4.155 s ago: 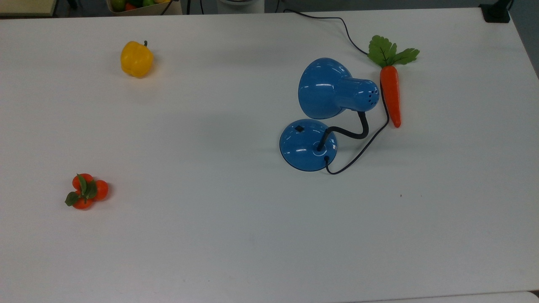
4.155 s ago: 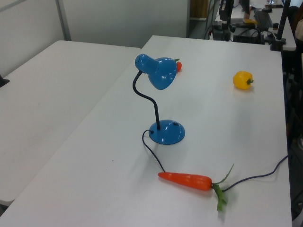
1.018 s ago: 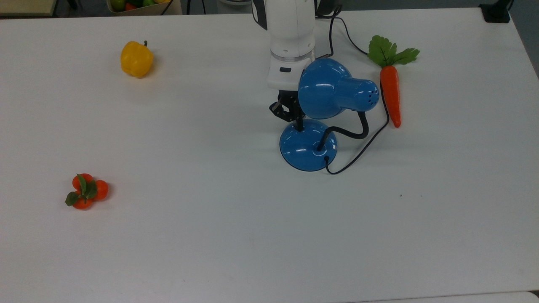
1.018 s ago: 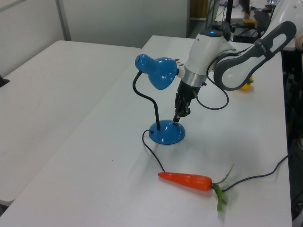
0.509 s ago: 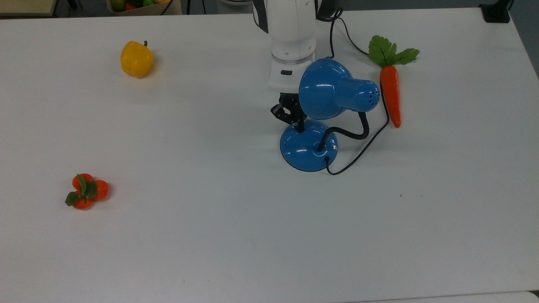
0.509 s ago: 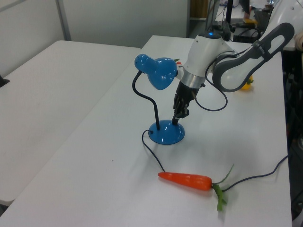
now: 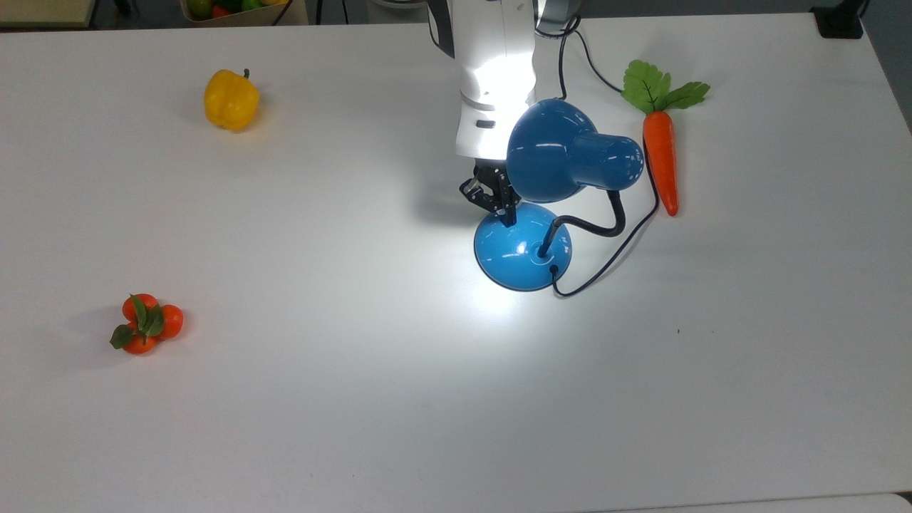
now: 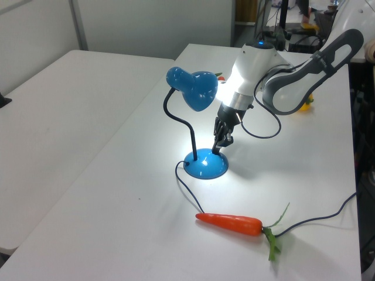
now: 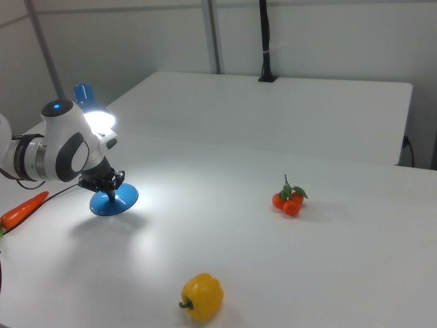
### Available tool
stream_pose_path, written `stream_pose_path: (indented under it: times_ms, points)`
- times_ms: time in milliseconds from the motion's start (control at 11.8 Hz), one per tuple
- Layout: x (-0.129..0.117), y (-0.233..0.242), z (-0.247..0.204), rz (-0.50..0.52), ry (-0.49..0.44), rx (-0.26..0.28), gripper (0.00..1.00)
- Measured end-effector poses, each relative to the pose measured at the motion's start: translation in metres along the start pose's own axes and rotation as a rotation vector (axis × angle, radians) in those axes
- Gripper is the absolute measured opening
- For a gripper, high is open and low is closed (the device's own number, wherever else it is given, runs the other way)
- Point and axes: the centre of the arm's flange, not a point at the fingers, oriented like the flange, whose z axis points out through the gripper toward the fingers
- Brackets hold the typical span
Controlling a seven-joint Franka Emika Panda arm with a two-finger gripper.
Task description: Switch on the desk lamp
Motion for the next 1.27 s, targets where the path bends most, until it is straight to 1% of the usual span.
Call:
stream_pose_path:
  times_ms: [509,763,933,1272]
  points:
    - [0.006,0.004,-0.005,0.003,0.015,-0.005,0.01]
    - [-0.001,0.016,-0.012,0.033,-0.067,0.003,0.01]
    - [-0.008,0.031,-0.028,0.085,-0.127,-0.001,0.01]
    - [-0.020,0.087,-0.087,0.265,-0.272,-0.027,0.01]
